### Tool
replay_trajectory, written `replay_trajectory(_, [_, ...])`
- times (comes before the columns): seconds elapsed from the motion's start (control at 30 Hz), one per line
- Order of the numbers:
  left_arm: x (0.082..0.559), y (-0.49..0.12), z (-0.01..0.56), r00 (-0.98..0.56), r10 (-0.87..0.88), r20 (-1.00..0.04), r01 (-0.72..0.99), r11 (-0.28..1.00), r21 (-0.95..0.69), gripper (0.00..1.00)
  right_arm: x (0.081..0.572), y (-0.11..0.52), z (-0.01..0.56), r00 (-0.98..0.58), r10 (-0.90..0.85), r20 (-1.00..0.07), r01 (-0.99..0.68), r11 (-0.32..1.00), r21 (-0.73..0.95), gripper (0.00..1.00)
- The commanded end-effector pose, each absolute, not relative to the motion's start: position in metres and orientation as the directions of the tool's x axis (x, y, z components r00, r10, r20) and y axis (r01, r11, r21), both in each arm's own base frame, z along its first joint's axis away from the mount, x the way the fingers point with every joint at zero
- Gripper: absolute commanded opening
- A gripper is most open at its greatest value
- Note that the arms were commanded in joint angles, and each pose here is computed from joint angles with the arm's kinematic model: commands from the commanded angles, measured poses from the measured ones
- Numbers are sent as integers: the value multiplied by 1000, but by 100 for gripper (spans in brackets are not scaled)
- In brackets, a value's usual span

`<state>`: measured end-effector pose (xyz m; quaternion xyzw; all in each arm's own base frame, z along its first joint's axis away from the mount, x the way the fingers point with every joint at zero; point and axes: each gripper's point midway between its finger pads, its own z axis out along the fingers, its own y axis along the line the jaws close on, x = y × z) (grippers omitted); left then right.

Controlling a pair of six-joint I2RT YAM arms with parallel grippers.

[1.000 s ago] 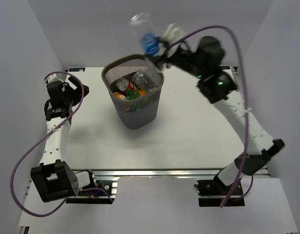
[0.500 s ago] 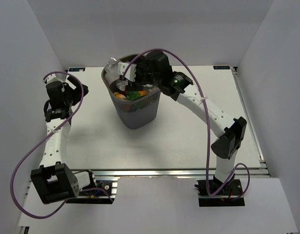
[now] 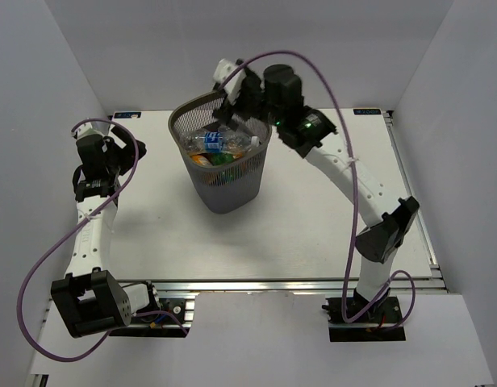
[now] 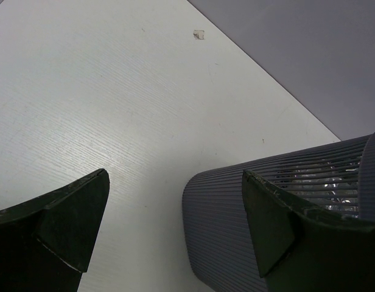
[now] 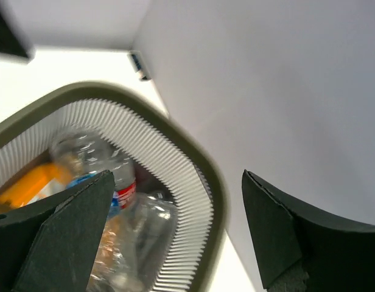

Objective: Put the plastic bottles in the bin

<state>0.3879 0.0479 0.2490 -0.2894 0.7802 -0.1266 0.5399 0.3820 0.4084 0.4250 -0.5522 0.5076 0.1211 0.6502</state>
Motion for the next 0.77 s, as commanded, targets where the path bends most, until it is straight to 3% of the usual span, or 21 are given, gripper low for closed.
replay_trajectory(0.0, [383, 50, 266, -210, -583, -785, -314, 801, -510, 98, 389, 337, 539, 392, -109, -913, -673, 644, -365, 89])
replay_trajectory(0.1, [383, 54, 265, -202, -582, -788, -333, 797, -504, 98, 429, 260, 532, 202, 8, -979, -605, 787, -119, 89])
replay_trajectory(0.17, [384, 56, 262, -199, -583, -788, -345, 794, -500, 98, 460, 204, 479, 59, -10, -998, -505, 862, -39, 89])
replay_trajectory(0.2, [384, 56, 261, -199, -585, -786, -349, 792, -501, 98, 456, 171, 477, 36, 2, -999, -405, 914, -13, 89])
replay_trajectory(0.23, [385, 58, 258, -196, -594, -780, -360, 784, -506, 98, 456, 127, 438, -69, 28, -997, -241, 970, 43, 89])
replay_trajectory(0.33, [386, 58, 251, -195, -592, -782, -360, 785, -504, 98, 441, 71, 370, -201, 120, -972, -31, 991, 128, 89])
replay_trajectory(0.37, [387, 59, 251, -191, -592, -783, -359, 785, -505, 98, 423, 58, 326, -261, 151, -954, 21, 988, 151, 89])
replay_trajectory(0.5, [390, 60, 247, -192, -587, -787, -356, 789, -501, 98, 382, 41, 242, -335, 276, -901, 137, 960, 243, 89])
replay_trajectory(0.73, [392, 66, 240, -195, -591, -783, -401, 777, -486, 98, 351, 25, 225, -377, 197, -905, 158, 976, 147, 89])
